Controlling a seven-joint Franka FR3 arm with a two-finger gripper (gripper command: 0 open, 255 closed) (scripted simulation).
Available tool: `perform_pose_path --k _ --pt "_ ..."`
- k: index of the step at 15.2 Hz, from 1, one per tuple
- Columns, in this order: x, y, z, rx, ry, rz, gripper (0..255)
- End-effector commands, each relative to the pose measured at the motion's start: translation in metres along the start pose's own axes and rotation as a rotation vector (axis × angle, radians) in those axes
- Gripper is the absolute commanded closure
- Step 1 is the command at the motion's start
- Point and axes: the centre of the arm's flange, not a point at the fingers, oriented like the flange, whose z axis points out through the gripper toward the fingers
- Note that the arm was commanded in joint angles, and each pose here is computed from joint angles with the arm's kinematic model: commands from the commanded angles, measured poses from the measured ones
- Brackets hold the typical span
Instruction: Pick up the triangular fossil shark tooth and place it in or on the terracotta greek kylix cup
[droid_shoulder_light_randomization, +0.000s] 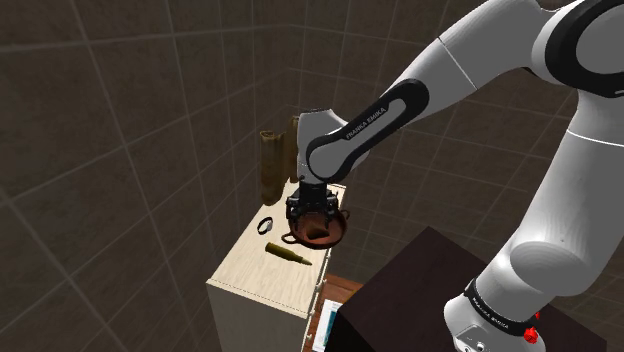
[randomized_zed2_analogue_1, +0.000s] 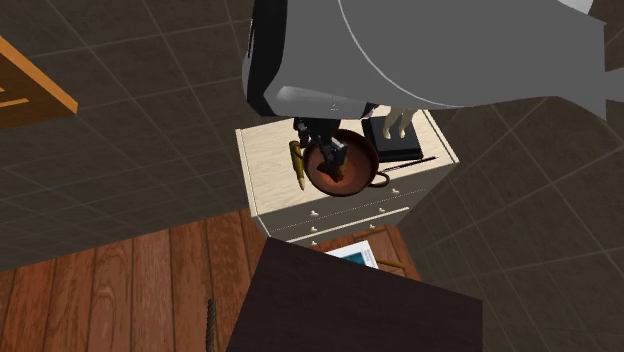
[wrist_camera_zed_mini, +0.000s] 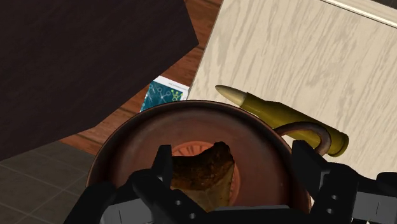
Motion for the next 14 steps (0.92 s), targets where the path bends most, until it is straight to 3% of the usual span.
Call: perform_pose_path --k 1,2,6,14 --pt "0.0 0.0 0.0 0.0 0.0 0.0 0" --pt "0.0 0.0 0.0 0.0 0.0 0.0 0" --pt "0.0 0.0 -0.05 0.0 0.0 0.0 0" --pt "0.0 0.0 -0.05 0.0 0.0 0.0 0"
